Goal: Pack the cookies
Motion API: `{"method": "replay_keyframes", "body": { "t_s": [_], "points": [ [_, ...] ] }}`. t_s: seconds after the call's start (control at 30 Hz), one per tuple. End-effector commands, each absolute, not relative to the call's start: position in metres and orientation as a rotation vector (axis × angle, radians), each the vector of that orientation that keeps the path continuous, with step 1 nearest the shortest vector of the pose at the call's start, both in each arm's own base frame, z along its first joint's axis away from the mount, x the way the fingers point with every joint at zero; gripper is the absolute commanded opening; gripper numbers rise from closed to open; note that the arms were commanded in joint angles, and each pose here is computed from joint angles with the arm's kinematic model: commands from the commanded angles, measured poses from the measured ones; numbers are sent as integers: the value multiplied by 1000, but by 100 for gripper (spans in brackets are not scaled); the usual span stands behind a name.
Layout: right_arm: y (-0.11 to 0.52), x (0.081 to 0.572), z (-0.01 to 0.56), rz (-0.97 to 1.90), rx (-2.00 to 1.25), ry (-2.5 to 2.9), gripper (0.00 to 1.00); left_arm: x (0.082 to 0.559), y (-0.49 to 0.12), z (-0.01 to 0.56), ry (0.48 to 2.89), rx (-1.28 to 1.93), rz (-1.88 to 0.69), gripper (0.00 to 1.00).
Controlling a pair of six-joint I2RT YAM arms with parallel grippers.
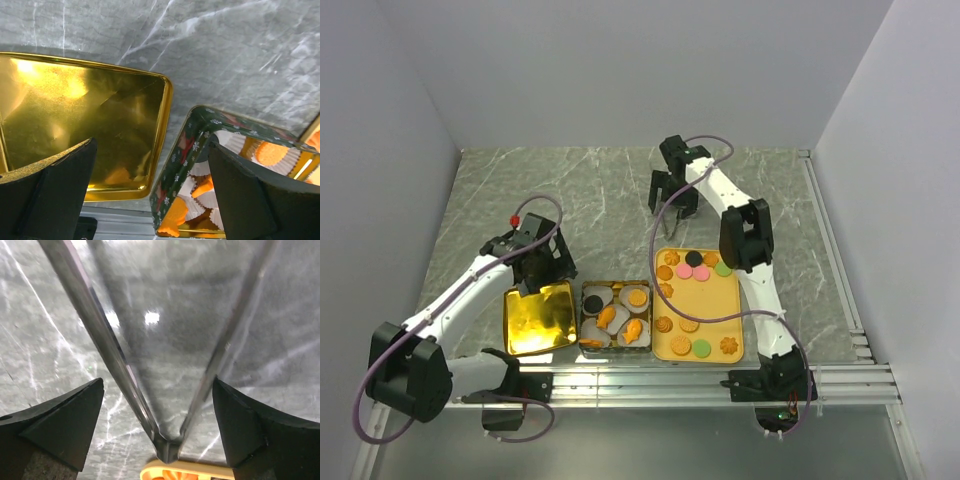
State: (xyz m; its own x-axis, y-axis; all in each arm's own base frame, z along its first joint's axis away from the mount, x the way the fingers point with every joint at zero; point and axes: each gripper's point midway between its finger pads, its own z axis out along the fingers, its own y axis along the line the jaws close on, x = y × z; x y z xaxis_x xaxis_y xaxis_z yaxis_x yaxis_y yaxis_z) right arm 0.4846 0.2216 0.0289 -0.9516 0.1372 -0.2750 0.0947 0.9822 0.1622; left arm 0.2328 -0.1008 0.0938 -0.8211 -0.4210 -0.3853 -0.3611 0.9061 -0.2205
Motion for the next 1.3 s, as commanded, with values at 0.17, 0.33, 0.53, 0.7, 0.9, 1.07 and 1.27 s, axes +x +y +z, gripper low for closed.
{"method": "replay_keyframes", "body": {
  "t_s": [0.17,0.33,0.53,0.7,0.9,1.07,1.27],
  "points": [
    [207,464,173,270,212,2602,98,235,-90,83,2665,-560,-69,99],
    [188,404,220,261,203,2552,99,234,-91,78,2678,-557,-68,99],
    [171,346,206,322,165,2563,100,236,-89,68,2688,-598,-26,99],
    [164,333,203,322,68,2538,100,239,-100,53,2695,-606,-102,98],
    [156,317,206,322,25,2513,100,230,-116,31,2773,-547,-95,90],
    [150,306,190,304,5,2532,100,231,-121,21,2800,-533,32,75],
    [151,303,185,332,-14,2523,100,225,-111,2,2850,-556,190,22]
  ]
}}
